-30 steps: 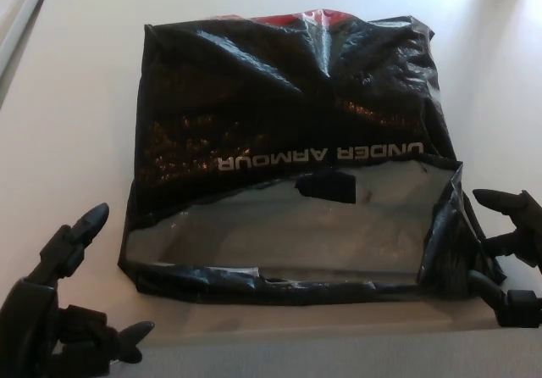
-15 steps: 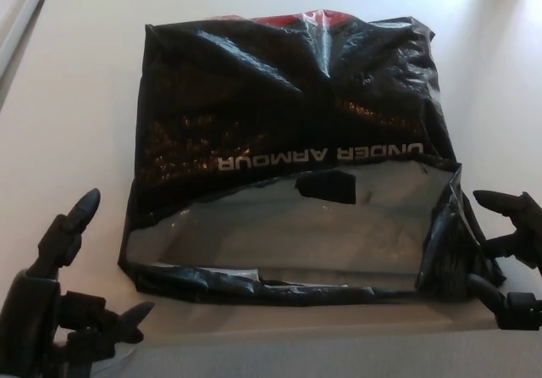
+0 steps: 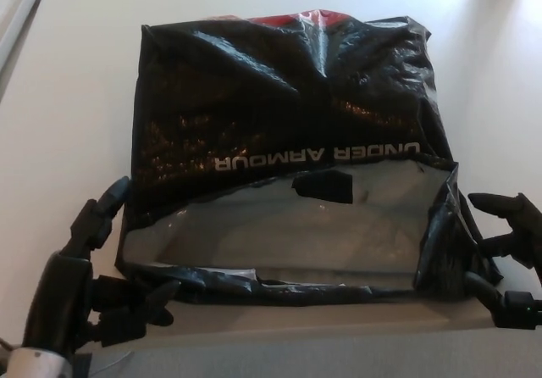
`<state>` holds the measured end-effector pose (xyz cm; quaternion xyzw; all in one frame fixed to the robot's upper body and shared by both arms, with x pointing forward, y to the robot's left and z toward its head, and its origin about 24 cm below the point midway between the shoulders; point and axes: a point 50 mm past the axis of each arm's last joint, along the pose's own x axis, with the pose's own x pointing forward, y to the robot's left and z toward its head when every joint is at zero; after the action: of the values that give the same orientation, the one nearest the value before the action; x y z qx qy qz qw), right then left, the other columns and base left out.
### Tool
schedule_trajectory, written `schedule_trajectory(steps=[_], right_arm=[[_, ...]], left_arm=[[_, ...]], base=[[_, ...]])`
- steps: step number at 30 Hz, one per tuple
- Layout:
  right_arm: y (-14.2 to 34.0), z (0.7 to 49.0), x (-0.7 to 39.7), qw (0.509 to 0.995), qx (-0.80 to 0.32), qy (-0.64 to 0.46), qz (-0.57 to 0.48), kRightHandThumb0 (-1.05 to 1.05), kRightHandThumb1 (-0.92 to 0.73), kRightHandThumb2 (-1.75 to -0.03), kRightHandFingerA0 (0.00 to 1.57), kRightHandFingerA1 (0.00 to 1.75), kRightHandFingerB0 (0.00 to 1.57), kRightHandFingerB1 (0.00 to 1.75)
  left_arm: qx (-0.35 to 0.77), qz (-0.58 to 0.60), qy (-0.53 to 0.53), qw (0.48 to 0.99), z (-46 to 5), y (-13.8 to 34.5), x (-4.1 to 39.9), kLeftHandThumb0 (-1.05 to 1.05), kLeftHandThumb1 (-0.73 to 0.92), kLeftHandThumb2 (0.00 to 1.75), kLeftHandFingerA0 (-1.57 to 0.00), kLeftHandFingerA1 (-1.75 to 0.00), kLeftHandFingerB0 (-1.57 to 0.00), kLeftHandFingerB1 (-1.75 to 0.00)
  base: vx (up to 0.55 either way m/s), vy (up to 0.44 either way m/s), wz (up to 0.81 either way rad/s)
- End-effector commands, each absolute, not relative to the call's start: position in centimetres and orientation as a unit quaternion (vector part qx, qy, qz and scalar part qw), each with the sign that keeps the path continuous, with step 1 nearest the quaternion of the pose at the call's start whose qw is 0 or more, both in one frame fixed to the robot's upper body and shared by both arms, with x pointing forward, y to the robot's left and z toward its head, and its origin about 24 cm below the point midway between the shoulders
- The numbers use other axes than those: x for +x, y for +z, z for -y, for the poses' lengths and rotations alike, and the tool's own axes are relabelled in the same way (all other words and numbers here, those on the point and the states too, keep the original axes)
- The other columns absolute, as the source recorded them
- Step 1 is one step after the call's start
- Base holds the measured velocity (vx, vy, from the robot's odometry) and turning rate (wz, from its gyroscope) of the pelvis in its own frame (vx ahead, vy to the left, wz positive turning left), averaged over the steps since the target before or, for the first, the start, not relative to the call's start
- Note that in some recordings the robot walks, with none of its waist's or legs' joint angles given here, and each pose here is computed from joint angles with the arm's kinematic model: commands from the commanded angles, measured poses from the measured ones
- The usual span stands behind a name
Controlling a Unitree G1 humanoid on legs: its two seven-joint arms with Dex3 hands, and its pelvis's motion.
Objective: A plastic bag is kept infront of the robot in the middle of the desk and the robot uses both its hands to grab it from the top and lifts it up and then releases it.
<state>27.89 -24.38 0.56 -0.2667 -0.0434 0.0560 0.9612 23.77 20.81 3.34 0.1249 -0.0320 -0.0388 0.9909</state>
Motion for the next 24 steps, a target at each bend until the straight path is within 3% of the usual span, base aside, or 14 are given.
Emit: schedule_trajectory(steps=[1,4,5,6,8,9,15,16,17,19,20,21,23,24], right_arm=[[-1.0,24.6,27.2,0.959,-0.274,0.07,-0.01,-1.03,-0.51,-1.0,0.64,1.02,0.0,0.7],[-0.8,24.5,27.4,0.96,-0.27,0.069,-0.003,-0.96,-0.4,-0.96,0.6,0.97,0.01,0.68],[-0.8,24.4,27.4,0.961,-0.268,0.07,-0.003,-1.05,-0.58,-0.69,0.49,0.97,0.22,0.84],[-0.7,24.3,27.6,0.961,-0.266,0.071,-0.001,-1.02,-0.5,-0.99,0.66,1.01,0.0,0.68],[-0.5,24.1,27.8,0.961,-0.268,0.074,0.0,-0.99,-0.48,-0.98,0.66,1.01,0.0,0.68],[-0.6,24.1,27.8,0.96,-0.27,0.075,0.0,-0.97,-0.46,-0.98,0.65,0.99,0.0,0.67],[-0.6,24.0,27.8,0.959,-0.27,0.081,0.001,-0.94,-0.44,-0.97,0.61,0.97,0.0,0.66],[-0.6,24.0,27.8,0.96,-0.27,0.081,0.002,-1.05,-0.6,-0.62,0.45,0.96,0.19,0.82],[-0.4,23.9,28.0,0.96,-0.269,0.081,0.004,-0.83,-0.4,-0.95,0.63,0.96,0.06,0.67],[-0.4,23.9,28.0,0.96,-0.267,0.083,0.002,-1.05,-0.43,-0.87,0.47,0.91,0.21,0.78],[-0.4,23.9,28.0,0.96,-0.268,0.086,0.001,-0.86,-0.39,-0.94,0.57,0.95,0.02,0.66],[-0.5,23.9,28.0,0.959,-0.271,0.088,0.0,-1.05,-0.58,-0.63,0.42,0.99,0.16,0.84],[-0.6,23.9,28.0,0.954,-0.282,0.098,-0.008,-1.05,-0.57,-0.61,0.36,1.01,0.09,0.81],[-0.7,23.9,28.0,0.952,-0.286,0.111,-0.018,-1.05,-0.42,-0.88,0.32,0.95,0.05,0.69]], left_arm=[[0.102,-0.014,-0.042,0.994,-20.7,2.7,23.7,-0.5,0.53,0.63,-0.31,-0.4,0.0,-0.19],[0.053,-0.034,-0.054,0.997,-20.3,3.0,23.7,-0.47,0.52,0.64,-0.32,-0.4,-0.02,-0.22],[0.048,-0.036,-0.056,0.997,-20.2,3.0,23.6,-0.45,0.53,0.56,-0.36,-0.37,0.0,-0.28],[0.033,-0.042,-0.066,0.996,-20.0,3.0,23.3,-0.47,0.4,0.71,-0.33,-0.49,0.0,-0.31],[0.016,-0.054,-0.084,0.995,-19.7,3.1,22.9,-0.45,0.52,0.55,-0.4,-0.4,0.0,-0.35],[0.01,-0.069,-0.098,0.993,-19.5,3.1,22.6,-0.53,0.41,0.69,-0.37,-0.49,-0.01,-0.34],[-0.028,-0.119,-0.159,0.98,-18.6,3.2,21.2,-0.49,0.4,0.64,-0.44,-0.48,-0.03,-0.37],[-0.034,-0.127,-0.169,0.977,-18.3,3.3,20.8,-0.49,0.39,0.64,-0.45,-0.48,-0.04,-0.39],[-0.043,-0.135,-0.179,0.974,-18.0,3.5,20.6,-0.47,0.39,0.62,-0.45,-0.47,-0.04,-0.39],[-0.046,-0.141,-0.185,0.971,-17.9,3.6,20.5,-0.48,0.38,0.64,-0.43,-0.48,-0.03,-0.38],[-0.045,-0.144,-0.192,0.97,-17.7,3.7,20.3,-0.49,0.39,0.63,-0.43,-0.48,-0.04,-0.38],[-0.042,-0.145,-0.196,0.969,-17.7,3.7,20.3,-0.51,0.38,0.64,-0.43,-0.48,-0.04,-0.42],[-0.04,-0.151,-0.198,0.968,-17.6,3.7,20.3,-0.5,0.38,0.64,-0.44,-0.48,-0.05,-0.44],[-0.04,-0.153,-0.199,0.967,-17.6,3.7,20.3,-0.51,0.38,0.64,-0.44,-0.48,-0.05,-0.43]], base=[[0.0,0.0,0.0],[0.0,0.0,0.0],[0.0,0.0,0.0],[0.0,0.0,0.0],[0.0,0.0,0.0],[0.0,0.0,0.0],[0.0,0.0,0.0],[0.0,0.0,0.0],[0.0,0.0,0.0],[0.0,0.0,0.0],[0.0,0.0,0.0],[0.0,0.0,0.0],[0.0,0.0,0.0],[0.0,0.0,0.0]])
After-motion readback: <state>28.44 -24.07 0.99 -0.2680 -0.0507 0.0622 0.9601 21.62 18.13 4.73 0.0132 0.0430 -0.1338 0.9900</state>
